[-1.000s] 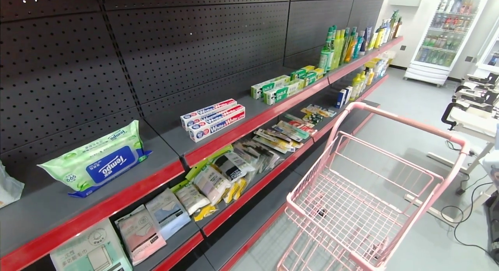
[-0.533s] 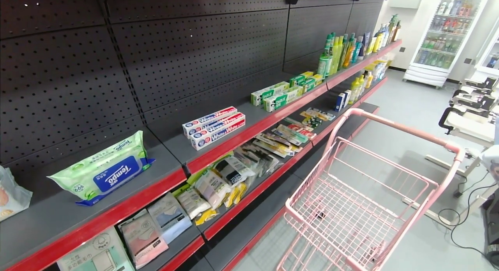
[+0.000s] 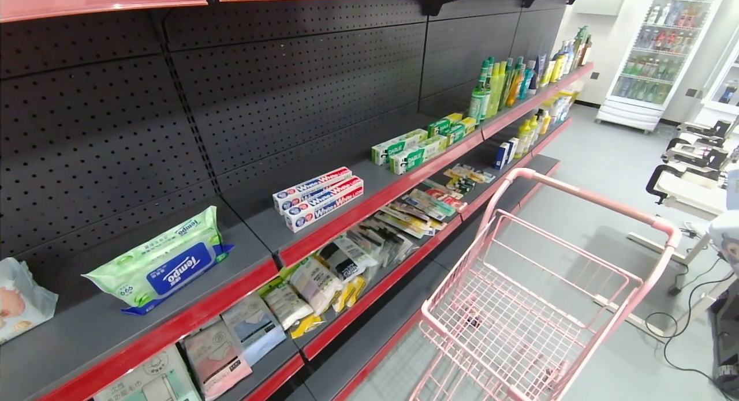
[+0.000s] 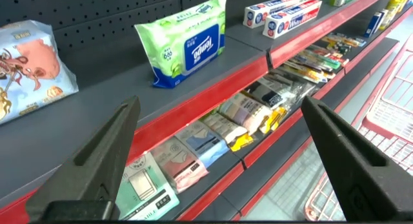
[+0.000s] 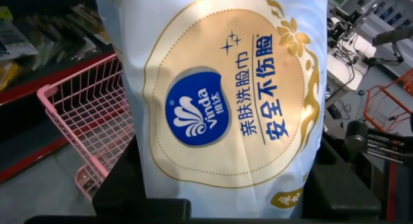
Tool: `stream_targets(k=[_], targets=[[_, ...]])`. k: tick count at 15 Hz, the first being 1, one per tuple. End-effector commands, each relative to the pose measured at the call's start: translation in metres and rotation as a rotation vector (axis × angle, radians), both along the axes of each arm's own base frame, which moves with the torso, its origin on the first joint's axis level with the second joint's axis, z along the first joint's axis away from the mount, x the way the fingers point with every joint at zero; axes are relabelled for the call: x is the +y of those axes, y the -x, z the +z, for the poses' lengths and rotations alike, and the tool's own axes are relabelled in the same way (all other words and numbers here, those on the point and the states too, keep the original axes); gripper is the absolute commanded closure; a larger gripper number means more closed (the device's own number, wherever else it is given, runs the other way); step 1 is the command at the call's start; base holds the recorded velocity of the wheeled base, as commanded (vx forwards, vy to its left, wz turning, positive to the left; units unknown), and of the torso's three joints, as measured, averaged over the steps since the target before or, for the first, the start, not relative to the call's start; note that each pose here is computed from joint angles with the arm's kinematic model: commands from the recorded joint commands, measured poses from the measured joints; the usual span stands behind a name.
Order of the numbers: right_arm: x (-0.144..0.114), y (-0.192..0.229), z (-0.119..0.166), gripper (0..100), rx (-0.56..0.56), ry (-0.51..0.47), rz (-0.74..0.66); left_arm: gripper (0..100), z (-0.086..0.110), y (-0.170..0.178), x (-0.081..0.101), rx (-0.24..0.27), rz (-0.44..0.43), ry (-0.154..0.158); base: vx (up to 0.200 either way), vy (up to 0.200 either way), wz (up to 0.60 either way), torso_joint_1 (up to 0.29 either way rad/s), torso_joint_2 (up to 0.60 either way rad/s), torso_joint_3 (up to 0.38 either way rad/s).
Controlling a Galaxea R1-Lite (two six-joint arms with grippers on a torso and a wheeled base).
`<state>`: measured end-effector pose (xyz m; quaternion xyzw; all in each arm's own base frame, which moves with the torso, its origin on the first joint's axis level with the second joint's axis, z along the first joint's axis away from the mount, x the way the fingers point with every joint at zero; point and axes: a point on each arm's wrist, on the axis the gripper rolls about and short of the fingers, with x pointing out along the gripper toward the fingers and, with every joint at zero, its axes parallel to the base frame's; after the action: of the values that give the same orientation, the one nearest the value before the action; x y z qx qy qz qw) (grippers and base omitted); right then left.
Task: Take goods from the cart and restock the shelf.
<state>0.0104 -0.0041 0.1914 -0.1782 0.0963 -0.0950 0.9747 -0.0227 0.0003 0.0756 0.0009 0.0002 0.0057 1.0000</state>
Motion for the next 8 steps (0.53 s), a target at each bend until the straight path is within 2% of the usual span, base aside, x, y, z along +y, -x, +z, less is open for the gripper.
stream_targets(k=[1, 8], targets=[[-0.0001, -0.0014, -0.0001, 100, 0.008, 0.006, 0.001, 0, 0.0001, -0.0001, 0.0, 0.001, 0.001, 0.0, 0.0, 0.0, 0.0, 0.11, -0.21, -0.119], [-0.0005, -0.0072, 0.0051, 100, 0.023, 0.01, 0.003, 0, 0.0001, -0.0001, 0.0, 0.001, -0.001, 0.002, 0.0, 0.0, 0.0, 0.079, -0.14, -0.077]])
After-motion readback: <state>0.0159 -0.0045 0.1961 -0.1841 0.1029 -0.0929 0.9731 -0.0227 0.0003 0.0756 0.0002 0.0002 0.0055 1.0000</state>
